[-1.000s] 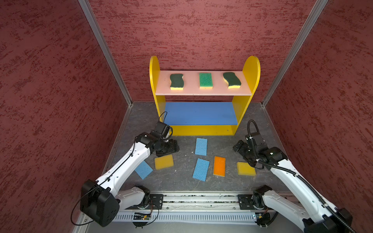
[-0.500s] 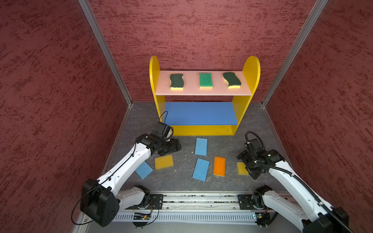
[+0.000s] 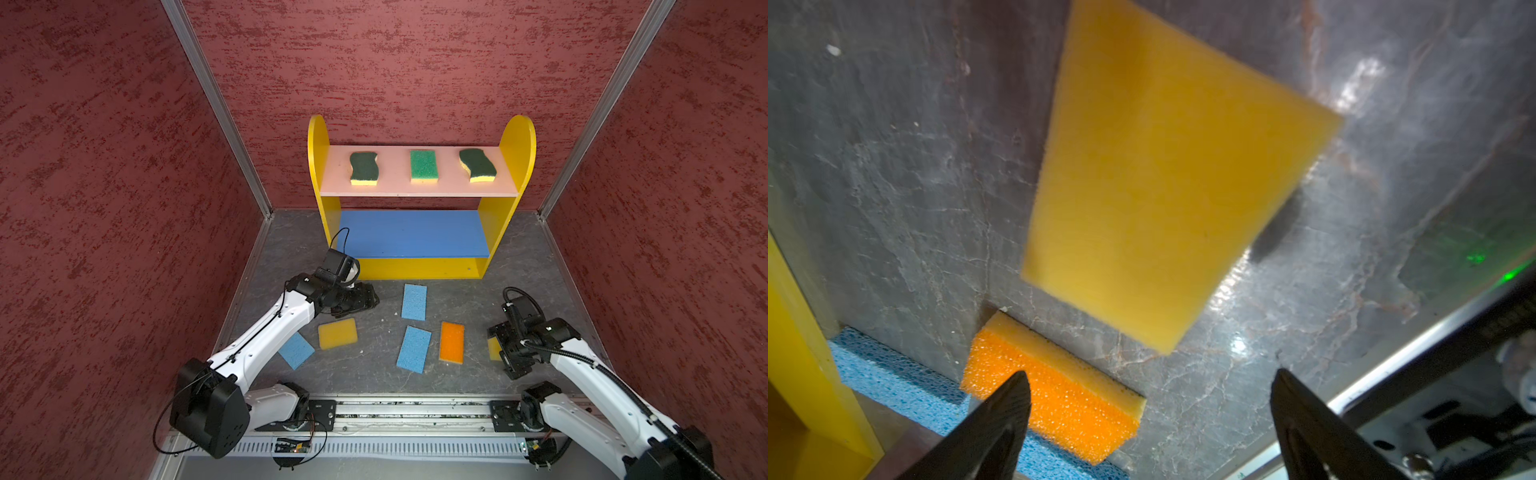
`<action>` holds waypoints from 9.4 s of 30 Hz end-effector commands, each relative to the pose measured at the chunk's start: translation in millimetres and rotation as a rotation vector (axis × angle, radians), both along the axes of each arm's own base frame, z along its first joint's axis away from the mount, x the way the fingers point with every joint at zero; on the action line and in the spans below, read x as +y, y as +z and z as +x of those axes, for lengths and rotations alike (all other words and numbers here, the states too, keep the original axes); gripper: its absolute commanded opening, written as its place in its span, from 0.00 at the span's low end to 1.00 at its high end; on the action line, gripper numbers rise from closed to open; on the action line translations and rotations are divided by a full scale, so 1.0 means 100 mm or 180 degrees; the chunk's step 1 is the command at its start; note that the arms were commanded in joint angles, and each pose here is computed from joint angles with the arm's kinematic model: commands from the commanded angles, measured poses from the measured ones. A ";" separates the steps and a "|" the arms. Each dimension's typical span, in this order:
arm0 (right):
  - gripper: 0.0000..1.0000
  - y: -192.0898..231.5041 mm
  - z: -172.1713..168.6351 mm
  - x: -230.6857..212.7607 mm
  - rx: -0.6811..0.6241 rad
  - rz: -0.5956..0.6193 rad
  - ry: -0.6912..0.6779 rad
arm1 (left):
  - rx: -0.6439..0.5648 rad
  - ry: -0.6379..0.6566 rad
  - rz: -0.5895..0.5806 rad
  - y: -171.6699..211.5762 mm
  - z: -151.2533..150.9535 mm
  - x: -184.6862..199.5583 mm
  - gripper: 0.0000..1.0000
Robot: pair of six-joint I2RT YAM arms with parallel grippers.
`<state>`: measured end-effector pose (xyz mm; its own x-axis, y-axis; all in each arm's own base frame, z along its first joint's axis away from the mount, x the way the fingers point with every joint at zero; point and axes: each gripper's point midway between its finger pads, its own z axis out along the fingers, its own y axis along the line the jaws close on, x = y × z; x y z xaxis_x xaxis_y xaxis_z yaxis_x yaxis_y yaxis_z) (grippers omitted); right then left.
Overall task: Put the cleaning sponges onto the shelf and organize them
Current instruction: 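Lower the right gripper onto the large yellow sponge and close it, then lift the large yellow sponge with the right gripper while the left hovers, then carry the yellow sponge with the right gripper toward the blue lower shelf, then lower the yellow sponge with the right gripper onto the blue shelf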
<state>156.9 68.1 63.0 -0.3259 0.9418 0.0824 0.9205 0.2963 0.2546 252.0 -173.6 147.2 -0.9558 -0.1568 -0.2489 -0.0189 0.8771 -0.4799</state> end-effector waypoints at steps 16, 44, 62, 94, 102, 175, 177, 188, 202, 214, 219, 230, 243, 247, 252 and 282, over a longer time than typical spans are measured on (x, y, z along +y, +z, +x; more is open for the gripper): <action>0.91 -0.07 0.19 -0.11 -0.0028 -0.0067 -0.0594 | 0.0016 -0.0054 0.0034 0.01 0.17 -0.01 0.79; 0.93 -0.27 0.22 -0.19 0.0162 -0.0192 -0.0811 | 0.0073 -0.0065 0.0004 -0.03 0.25 0.01 0.80; 0.90 -0.45 0.26 -0.23 0.0307 -0.0248 -0.0724 | 0.0150 -0.0095 -0.0019 -0.10 0.32 -0.02 0.80; 0.48 -0.36 0.45 -0.26 0.0030 -0.0739 0.1057 | 0.0080 -0.0061 -0.0029 0.05 0.25 -0.08 0.79; 0.47 -0.16 0.63 0.04 -0.0408 -0.0505 0.1737 | 0.0011 -0.0019 -0.0039 0.13 0.26 -0.08 0.79; 0.52 1.31 1.87 1.04 -0.1793 -0.2160 0.4283 | -0.0795 0.0176 -0.0285 0.64 0.30 -0.09 0.80; 0.52 1.27 1.94 1.05 -0.1765 -0.2186 0.4285 | -0.0804 0.0180 -0.0284 0.63 0.30 -0.09 0.80; 0.54 1.31 2.19 0.84 -0.1708 -0.2400 0.4048 | -0.0902 0.0219 -0.0303 0.67 0.34 -0.08 0.80; 0.51 1.59 2.38 0.76 -0.2101 -0.2670 0.3937 | -0.0917 0.0166 -0.0356 0.63 0.40 -0.20 0.80; 0.52 1.73 2.46 0.63 -0.2558 -0.2819 0.3516 | -0.0856 0.0095 -0.0338 0.49 0.42 -0.32 0.80; 0.52 1.71 2.50 0.65 -0.2711 -0.2778 0.3458 | -0.0837 0.0074 -0.0325 0.45 0.42 -0.36 0.80; 0.52 1.49 2.69 0.65 -0.2619 -0.2779 0.3425 | -0.0789 0.0079 -0.0281 0.36 0.44 -0.37 0.80; 0.54 1.39 2.86 0.59 -0.2602 -0.2848 0.3304 | -0.0704 0.0068 -0.0261 0.21 0.50 -0.42 0.80; 0.54 1.38 2.90 0.59 -0.2608 -0.2876 0.3310 | -0.0690 0.0074 -0.0272 0.18 0.51 -0.44 0.80; 0.54 1.33 2.94 0.58 -0.2561 -0.2908 0.3344 | -0.0682 0.0059 -0.0278 0.18 0.51 -0.45 0.80; 0.64 1.21 3.09 0.47 -0.2294 -0.3060 0.3317 | -0.0623 0.0079 -0.0276 0.11 0.53 -0.47 0.80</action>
<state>462.2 128.0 180.0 -0.5306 -0.0932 -0.8425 -0.0461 0.9956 -0.0811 303.0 -215.3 159.6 -0.8859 -0.2032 -0.4171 0.0593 0.8420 -0.5362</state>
